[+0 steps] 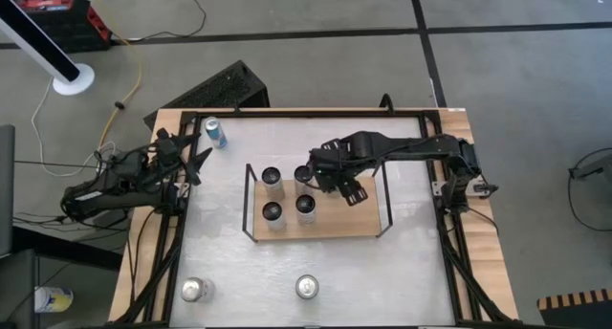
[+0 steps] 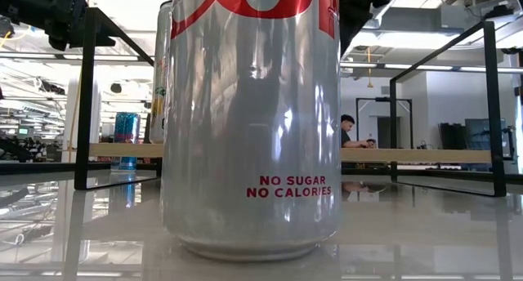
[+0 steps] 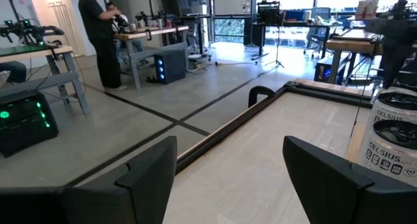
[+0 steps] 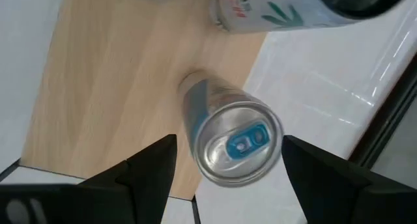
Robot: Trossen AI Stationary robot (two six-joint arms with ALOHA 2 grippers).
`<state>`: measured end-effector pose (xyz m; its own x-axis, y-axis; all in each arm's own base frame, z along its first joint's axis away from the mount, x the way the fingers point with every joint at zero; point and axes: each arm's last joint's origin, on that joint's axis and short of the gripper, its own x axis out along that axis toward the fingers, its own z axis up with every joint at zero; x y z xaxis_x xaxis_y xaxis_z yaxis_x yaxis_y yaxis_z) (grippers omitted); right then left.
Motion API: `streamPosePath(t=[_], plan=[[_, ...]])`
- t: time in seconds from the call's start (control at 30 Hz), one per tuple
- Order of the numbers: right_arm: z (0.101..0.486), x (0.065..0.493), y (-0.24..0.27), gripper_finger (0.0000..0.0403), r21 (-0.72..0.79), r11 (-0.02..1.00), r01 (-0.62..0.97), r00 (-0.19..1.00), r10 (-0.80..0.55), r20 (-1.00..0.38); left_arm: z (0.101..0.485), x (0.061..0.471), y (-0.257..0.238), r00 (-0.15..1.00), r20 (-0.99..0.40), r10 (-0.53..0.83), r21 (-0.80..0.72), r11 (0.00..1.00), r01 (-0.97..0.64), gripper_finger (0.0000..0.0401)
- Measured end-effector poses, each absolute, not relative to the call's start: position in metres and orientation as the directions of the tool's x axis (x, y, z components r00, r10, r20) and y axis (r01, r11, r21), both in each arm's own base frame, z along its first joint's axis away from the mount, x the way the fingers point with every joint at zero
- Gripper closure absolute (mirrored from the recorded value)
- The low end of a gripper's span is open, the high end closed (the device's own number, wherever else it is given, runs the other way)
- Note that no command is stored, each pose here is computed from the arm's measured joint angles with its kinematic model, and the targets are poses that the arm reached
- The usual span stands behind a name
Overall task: Place canned beverage on shelf
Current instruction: Put the right blue soda can on the shelf
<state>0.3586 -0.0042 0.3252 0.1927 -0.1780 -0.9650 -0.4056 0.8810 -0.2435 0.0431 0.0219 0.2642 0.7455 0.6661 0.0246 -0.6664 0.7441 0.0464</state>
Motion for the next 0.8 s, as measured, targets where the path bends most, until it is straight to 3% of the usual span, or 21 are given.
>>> streamPosePath(t=[0.8], plan=[[0.326,0.361,-0.027,0.0101,-0.205,0.927,-0.315,0.221,-0.139,-0.965,0.264,0.043,0.022,0.746,0.025,0.665,0.046,0.745,-0.666,0.0136]])
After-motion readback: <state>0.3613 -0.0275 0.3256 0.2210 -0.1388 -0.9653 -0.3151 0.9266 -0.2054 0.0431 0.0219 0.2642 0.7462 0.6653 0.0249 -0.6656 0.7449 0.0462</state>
